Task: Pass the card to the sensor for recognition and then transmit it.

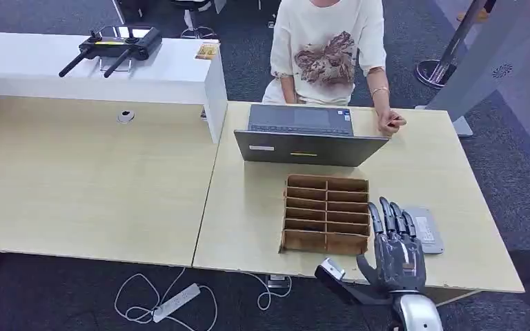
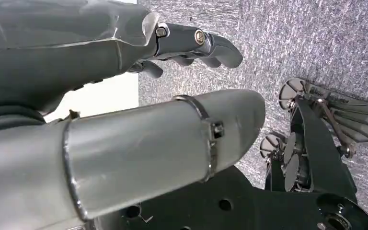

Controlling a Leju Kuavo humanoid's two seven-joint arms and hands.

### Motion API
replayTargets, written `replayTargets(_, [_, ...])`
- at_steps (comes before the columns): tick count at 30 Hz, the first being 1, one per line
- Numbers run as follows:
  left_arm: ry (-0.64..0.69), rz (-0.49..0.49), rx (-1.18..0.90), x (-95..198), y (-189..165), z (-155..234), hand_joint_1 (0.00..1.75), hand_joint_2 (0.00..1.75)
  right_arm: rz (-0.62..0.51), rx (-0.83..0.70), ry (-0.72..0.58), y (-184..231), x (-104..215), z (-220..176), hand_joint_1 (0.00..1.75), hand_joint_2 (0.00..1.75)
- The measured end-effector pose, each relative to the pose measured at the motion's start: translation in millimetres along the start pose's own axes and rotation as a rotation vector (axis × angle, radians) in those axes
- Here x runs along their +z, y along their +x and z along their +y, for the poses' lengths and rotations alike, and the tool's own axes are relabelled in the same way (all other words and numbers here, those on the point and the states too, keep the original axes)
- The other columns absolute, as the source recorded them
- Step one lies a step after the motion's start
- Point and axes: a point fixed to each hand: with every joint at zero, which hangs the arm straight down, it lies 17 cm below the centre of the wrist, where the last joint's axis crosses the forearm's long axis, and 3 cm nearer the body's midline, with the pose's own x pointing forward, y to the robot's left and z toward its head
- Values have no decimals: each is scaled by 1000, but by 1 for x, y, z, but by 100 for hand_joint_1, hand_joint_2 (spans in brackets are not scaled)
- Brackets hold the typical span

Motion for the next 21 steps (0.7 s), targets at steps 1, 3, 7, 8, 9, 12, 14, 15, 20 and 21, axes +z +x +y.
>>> replayTargets(1, [0,0,0,0,0,0,0,0,1,0,4,-1,-1,1,0,175])
replayTargets(3, [1,1,0,0,0,1,0,0,3,-5,8,-2,-2,3,0,175])
replayTargets(7, [2,5,0,0,0,1,0,0,4,-5,15,-3,-3,6,0,175])
replayTargets(8, [2,5,0,0,0,2,0,0,4,-4,17,-3,-3,7,0,175])
replayTargets(9, [3,5,0,0,0,2,0,0,4,-4,18,-3,-3,7,0,175])
replayTargets(12, [2,5,-1,0,0,2,0,0,5,-3,20,-4,-3,8,0,175])
replayTargets(14, [1,5,-2,0,0,2,0,0,4,-1,21,-4,-3,9,0,175])
replayTargets(15, [1,5,-2,0,0,2,0,0,4,-1,21,-5,-3,9,0,175])
replayTargets(20, [1,5,-3,0,0,2,0,0,5,-2,23,-5,-3,10,0,175])
replayTargets(21, [1,5,-4,0,0,2,0,0,6,-2,23,-5,-3,10,0,175])
